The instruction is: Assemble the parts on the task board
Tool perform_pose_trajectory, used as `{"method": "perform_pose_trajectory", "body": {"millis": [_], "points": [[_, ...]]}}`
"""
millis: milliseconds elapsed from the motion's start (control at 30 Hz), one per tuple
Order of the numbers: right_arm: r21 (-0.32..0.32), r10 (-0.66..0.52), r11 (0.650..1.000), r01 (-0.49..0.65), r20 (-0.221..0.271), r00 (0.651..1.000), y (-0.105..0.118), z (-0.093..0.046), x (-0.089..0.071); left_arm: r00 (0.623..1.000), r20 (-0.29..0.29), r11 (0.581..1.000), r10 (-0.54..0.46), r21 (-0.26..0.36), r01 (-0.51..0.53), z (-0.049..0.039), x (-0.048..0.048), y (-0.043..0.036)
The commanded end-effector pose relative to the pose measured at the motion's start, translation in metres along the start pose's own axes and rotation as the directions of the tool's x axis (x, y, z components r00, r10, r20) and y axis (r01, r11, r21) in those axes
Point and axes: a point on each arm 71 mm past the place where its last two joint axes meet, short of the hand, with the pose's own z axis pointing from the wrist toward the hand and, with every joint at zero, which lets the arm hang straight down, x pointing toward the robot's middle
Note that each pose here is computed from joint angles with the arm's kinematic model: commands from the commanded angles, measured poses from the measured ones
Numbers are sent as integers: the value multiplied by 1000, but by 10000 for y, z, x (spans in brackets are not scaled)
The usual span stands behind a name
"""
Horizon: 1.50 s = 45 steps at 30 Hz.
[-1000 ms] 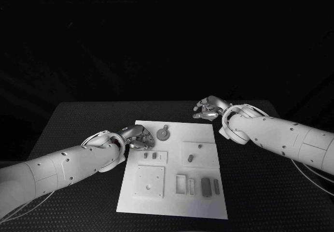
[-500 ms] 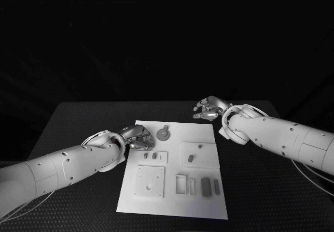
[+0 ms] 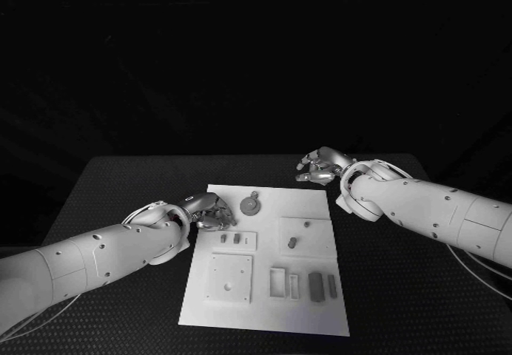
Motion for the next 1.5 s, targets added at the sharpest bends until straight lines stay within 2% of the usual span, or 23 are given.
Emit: {"method": "perform_pose_trajectory", "body": {"millis": [33, 400, 533, 667, 833, 967, 1033, 1167, 1300, 1500], "points": [[-10, -2, 1000, 2, -6, 1000, 11, 1, 6, 1000, -2, 1000, -2, -6, 2, 0, 10, -2], [-9, -2, 1000, 2, -6, 1000, 6, 0, 4, 1000, 11, 1000, -3, -14, 3, -15, -15, 32], [-15, -1, 1000, 1, -12, 1000, 2, -2, 3, 1000, 24, 1000, -3, -17, 3, -38, -61, 64], [-25, 13, 1000, -13, -19, 1000, -2, -3, 1, 998, 51, 999, -38, -17, 39, -28, -162, 65], [-46, 23, 999, -25, -31, 999, -7, -16, -4, 987, 105, 993, -119, -12, 121, -25, -355, 55], [-61, 35, 997, -37, -36, 999, -26, -41, -23, 971, 141, 981, -192, 22, 191, -46, -515, 6], [-66, 36, 997, -39, -41, 999, -30, -49, -25, 963, 148, 974, -225, 32, 222, -52, -566, -9], [-84, 40, 996, -42, -34, 999, -27, -96, -45, 905, 147, 917, -399, 47, 397, -75, -699, -39], [-97, 15, 995, -20, -52, 999, -58, -205, -73, 857, 142, 868, -496, 55, 493, -127, -716, -63], [-129, -96, 988, 83, -98, 991, -101, -349, -82, 779, 142, 792, -611, 90, 604, -213, -729, -82]]}}
